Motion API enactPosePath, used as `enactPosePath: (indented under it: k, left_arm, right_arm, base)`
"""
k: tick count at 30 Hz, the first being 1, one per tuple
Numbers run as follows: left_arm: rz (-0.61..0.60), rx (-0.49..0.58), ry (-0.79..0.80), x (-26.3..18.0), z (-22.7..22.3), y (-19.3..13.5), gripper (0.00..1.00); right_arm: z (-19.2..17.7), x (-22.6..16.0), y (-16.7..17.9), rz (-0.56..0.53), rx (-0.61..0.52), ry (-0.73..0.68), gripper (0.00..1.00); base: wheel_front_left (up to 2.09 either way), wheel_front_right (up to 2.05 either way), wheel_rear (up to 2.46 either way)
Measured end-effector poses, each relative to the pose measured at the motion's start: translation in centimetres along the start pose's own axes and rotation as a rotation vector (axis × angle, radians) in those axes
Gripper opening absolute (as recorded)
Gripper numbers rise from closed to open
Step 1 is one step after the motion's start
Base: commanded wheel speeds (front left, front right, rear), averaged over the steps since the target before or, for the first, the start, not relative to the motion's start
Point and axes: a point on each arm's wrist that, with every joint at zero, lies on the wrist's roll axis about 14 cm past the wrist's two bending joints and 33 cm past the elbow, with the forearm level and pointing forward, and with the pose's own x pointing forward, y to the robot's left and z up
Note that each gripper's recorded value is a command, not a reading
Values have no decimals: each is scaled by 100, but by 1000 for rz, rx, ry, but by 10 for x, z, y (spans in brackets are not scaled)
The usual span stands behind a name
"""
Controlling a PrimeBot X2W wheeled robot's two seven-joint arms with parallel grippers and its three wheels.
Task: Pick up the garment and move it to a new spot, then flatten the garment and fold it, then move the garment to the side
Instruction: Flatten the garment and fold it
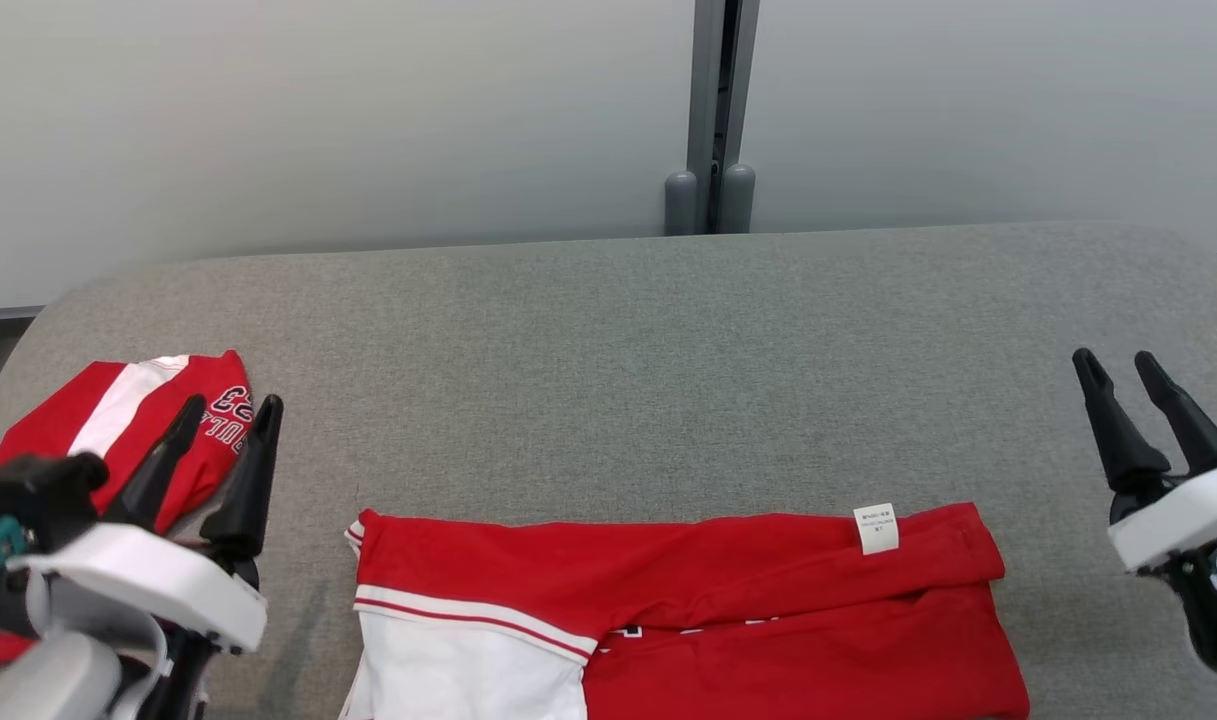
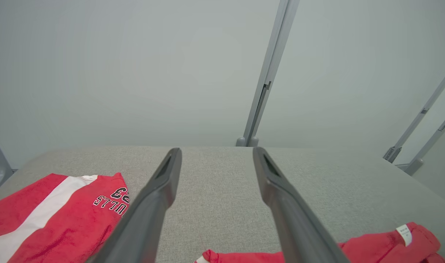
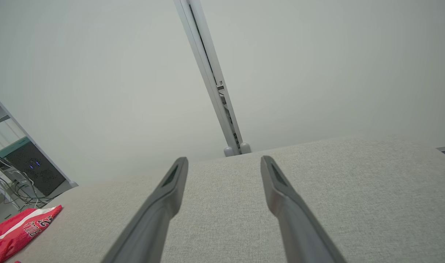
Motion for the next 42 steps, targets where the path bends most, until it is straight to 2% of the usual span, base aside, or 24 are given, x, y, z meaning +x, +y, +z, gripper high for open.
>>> enactPosePath:
  k: [7, 13, 20, 31, 42]
  left_arm:
    - [149, 0, -97, -23, -12, 13, 100]
    - [251, -24, -215, -36, -6, 14, 100]
    - [229, -34, -274, -37, -7, 1, 100]
    - [197, -57, -222, -31, -37, -11, 100]
    - [184, -56, -194, -27, -49, -10, 100]
  right_arm:
    - [-23, -15, 11, -25, 35, -33, 100]
    - [-62, -33, 3, -77, 25, 51, 100]
    - [-112, -46, -3, -123, 64, 218, 100]
    - [-140, -52, -15, -177, 81, 332, 100]
    - [-174, -51, -11, -218, 184, 480, 100]
  base:
    - [0, 0, 0]
    - [0, 0, 0]
    - [0, 0, 0]
    - [0, 0, 0]
    - [0, 0, 0]
